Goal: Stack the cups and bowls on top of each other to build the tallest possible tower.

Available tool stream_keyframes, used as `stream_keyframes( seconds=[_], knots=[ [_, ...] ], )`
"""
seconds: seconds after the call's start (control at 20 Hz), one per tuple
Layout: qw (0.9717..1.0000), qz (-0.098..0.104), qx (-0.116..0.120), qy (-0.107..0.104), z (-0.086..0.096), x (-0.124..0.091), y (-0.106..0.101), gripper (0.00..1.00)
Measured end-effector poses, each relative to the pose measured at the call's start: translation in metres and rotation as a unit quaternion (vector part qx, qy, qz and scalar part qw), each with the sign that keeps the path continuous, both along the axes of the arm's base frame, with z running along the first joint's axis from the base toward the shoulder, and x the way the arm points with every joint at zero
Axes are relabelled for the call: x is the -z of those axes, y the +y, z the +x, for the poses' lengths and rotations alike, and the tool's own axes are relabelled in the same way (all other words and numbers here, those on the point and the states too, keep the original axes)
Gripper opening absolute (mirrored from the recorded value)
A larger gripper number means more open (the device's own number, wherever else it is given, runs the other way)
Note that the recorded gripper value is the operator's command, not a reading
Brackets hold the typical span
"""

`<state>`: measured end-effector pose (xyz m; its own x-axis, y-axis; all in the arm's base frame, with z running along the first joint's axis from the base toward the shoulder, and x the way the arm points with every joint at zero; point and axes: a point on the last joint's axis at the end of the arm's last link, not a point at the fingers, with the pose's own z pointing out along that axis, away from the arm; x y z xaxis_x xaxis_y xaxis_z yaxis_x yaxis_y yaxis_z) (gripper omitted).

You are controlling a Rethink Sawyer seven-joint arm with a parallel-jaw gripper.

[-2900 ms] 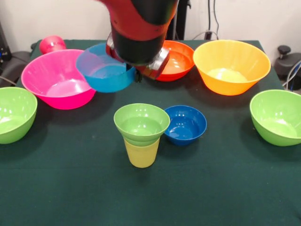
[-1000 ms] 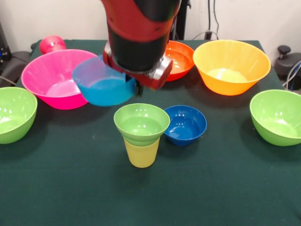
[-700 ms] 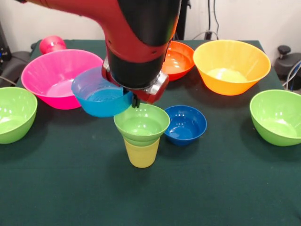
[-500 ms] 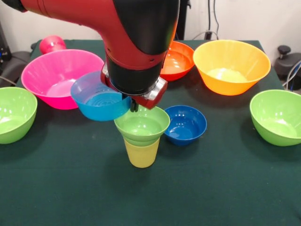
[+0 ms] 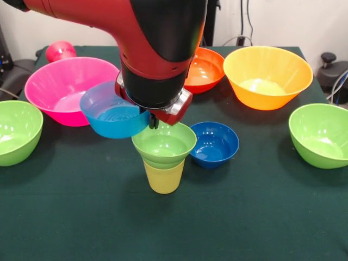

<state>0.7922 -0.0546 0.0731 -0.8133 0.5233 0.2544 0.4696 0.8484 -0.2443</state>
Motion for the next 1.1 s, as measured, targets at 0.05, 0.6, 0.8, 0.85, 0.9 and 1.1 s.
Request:
stream_keyframes(
  seconds=[0.05, 0.6, 0.8, 0.85, 0.9, 1.1],
  knots=[
    [1.0, 0.0, 0.0, -0.002, 0.001, -0.003, 0.0, 0.0],
    [0.9998, 0.009, 0.007, -0.017, 0.008, -0.017, 0.003, 0.0],
    [0.9996, 0.008, 0.006, -0.028, 0.011, -0.018, 0.006, 0.0],
    [0.9995, 0.008, 0.006, -0.03, 0.012, -0.018, 0.006, 0.0],
    [0.9995, 0.007, 0.006, -0.032, 0.012, -0.018, 0.007, 0.0],
    [0.9993, 0.005, 0.005, -0.038, 0.015, -0.021, 0.014, 0.0]
  ],
)
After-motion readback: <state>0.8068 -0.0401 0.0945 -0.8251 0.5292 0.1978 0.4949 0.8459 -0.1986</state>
